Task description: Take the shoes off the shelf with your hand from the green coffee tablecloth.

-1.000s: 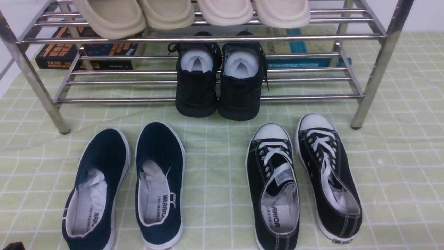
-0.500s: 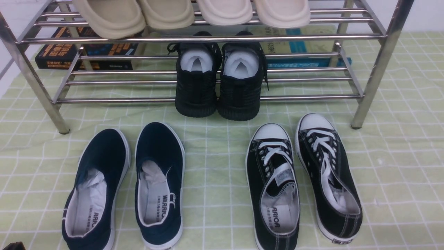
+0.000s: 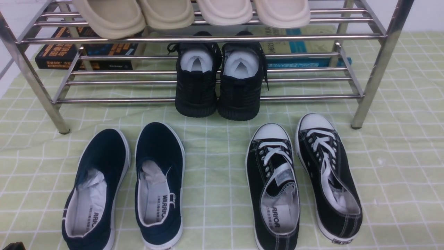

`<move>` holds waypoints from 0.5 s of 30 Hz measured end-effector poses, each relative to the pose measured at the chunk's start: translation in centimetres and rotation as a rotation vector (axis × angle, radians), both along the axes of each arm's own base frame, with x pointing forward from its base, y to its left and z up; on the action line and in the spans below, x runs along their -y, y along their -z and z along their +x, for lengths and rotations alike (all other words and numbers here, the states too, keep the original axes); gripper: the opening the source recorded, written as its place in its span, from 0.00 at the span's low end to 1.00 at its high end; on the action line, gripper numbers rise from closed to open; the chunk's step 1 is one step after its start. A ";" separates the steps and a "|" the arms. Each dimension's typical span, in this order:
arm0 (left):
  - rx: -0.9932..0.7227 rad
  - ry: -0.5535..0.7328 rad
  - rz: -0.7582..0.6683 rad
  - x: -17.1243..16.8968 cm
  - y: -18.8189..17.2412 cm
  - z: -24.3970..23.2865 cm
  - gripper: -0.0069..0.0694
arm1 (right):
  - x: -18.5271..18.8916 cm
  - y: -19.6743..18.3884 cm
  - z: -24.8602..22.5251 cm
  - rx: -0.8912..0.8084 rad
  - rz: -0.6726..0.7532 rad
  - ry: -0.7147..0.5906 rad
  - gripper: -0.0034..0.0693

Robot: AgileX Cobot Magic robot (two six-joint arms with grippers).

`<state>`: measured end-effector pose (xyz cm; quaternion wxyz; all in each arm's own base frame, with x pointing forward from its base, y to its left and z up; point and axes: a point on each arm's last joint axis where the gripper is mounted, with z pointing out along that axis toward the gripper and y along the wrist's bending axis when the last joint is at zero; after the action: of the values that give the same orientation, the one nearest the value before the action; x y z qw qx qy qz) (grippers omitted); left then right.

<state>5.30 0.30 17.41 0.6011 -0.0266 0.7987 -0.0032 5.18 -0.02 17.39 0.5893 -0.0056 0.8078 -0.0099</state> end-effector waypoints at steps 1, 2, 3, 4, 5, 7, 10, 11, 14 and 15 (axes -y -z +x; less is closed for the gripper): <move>0.000 0.000 0.000 0.0 0.0 0.0 0.16 | 0.0 0.0 0.0 0.000 0.000 0.000 0.37; 0.000 0.000 0.000 0.0 0.0 0.0 0.16 | 0.0 0.0 0.0 0.000 0.000 0.000 0.37; 0.000 0.000 0.000 0.0 0.0 0.0 0.17 | 0.0 0.0 0.0 0.000 0.000 0.000 0.37; 0.000 0.000 0.000 0.0 0.0 0.0 0.17 | 0.0 0.0 0.0 0.000 0.000 0.000 0.37; 0.000 0.000 0.000 0.0 0.0 0.0 0.17 | 0.0 0.0 0.0 0.000 0.000 0.000 0.37; 0.000 0.000 0.000 0.0 0.0 0.0 0.18 | 0.0 0.0 0.0 0.000 0.000 0.000 0.37; 0.000 0.000 0.000 0.0 0.0 0.0 0.18 | 0.0 0.0 0.0 0.000 0.000 0.000 0.37; 0.000 0.000 0.000 0.0 0.0 0.0 0.18 | 0.0 0.0 0.0 0.000 0.000 0.000 0.37; 0.000 0.000 0.001 0.0 0.0 0.0 0.18 | 0.0 0.0 0.0 0.000 0.000 0.000 0.37; 0.000 0.000 0.001 0.0 0.0 0.0 0.18 | 0.0 0.0 0.0 0.000 0.000 0.000 0.37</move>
<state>5.29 0.30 17.43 0.6010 -0.0263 0.7988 -0.0027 5.18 -0.02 17.39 0.5893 -0.0056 0.8078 -0.0099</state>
